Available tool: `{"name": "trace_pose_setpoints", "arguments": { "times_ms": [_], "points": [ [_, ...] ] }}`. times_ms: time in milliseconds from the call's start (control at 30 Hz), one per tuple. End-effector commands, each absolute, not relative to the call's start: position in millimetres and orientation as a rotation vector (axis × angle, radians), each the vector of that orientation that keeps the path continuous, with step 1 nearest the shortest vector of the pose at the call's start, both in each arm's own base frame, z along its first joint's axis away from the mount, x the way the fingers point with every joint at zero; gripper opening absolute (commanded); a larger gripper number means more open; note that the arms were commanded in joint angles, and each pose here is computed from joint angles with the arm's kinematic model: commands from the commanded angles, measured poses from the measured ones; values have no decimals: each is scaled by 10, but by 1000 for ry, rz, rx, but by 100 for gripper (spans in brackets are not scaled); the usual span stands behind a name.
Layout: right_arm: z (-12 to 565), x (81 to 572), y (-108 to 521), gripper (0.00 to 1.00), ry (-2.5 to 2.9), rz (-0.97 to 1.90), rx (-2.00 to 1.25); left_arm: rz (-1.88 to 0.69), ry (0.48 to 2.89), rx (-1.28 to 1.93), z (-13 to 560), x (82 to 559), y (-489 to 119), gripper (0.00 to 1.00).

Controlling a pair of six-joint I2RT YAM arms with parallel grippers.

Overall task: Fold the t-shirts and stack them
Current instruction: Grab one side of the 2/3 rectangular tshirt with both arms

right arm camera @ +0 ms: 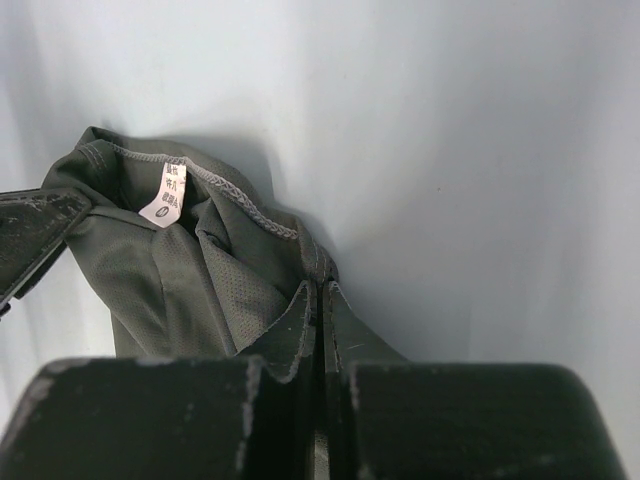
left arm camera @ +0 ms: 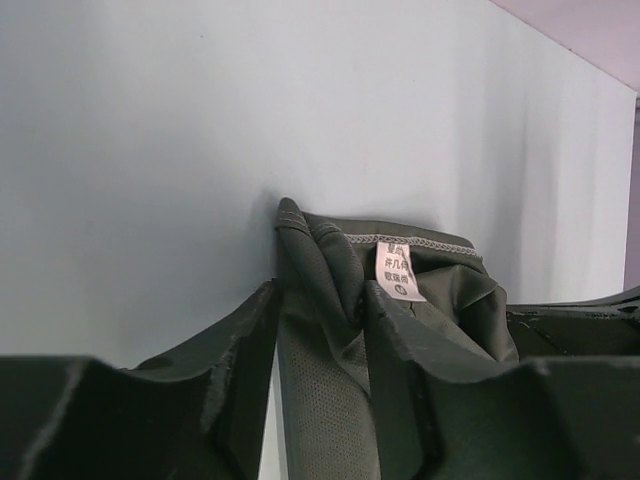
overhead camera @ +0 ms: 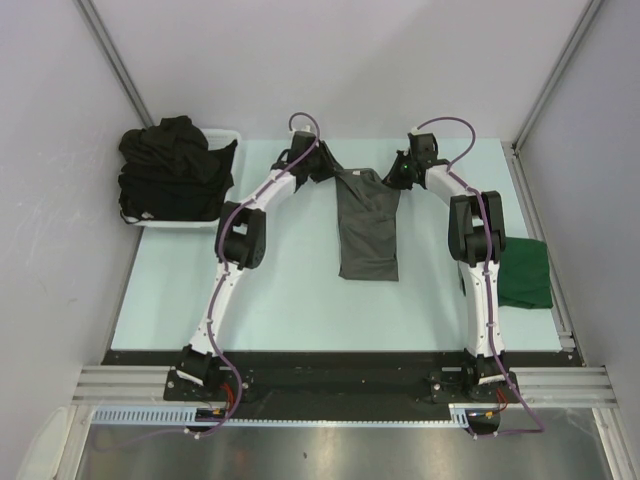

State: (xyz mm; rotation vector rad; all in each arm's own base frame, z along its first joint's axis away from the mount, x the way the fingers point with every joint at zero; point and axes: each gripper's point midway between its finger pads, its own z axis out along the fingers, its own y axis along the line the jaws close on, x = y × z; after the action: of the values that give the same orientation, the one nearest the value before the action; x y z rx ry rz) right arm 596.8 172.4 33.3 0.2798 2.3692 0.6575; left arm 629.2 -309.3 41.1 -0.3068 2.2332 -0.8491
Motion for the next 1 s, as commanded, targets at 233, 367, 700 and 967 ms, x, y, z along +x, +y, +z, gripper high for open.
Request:
{"name": "trace_pose_setpoints", "arguments": {
  "times_ms": [233,367,700,967],
  "points": [
    [840,5994,1830,0,2282,691,232,-915,2218,-270,514,6257,-3250,22],
    [862,5978,1847,0,2278,688,227,-918,2221,-258,538,6230,-3260,12],
    [1049,5979,1855,0,2242,667,203,-924,2269,-167,611,5978,-3320,0],
    [1173,5923,1810,0,2215,630,196,-898,2268,-82,818,5813,-3304,0]
  ]
}}
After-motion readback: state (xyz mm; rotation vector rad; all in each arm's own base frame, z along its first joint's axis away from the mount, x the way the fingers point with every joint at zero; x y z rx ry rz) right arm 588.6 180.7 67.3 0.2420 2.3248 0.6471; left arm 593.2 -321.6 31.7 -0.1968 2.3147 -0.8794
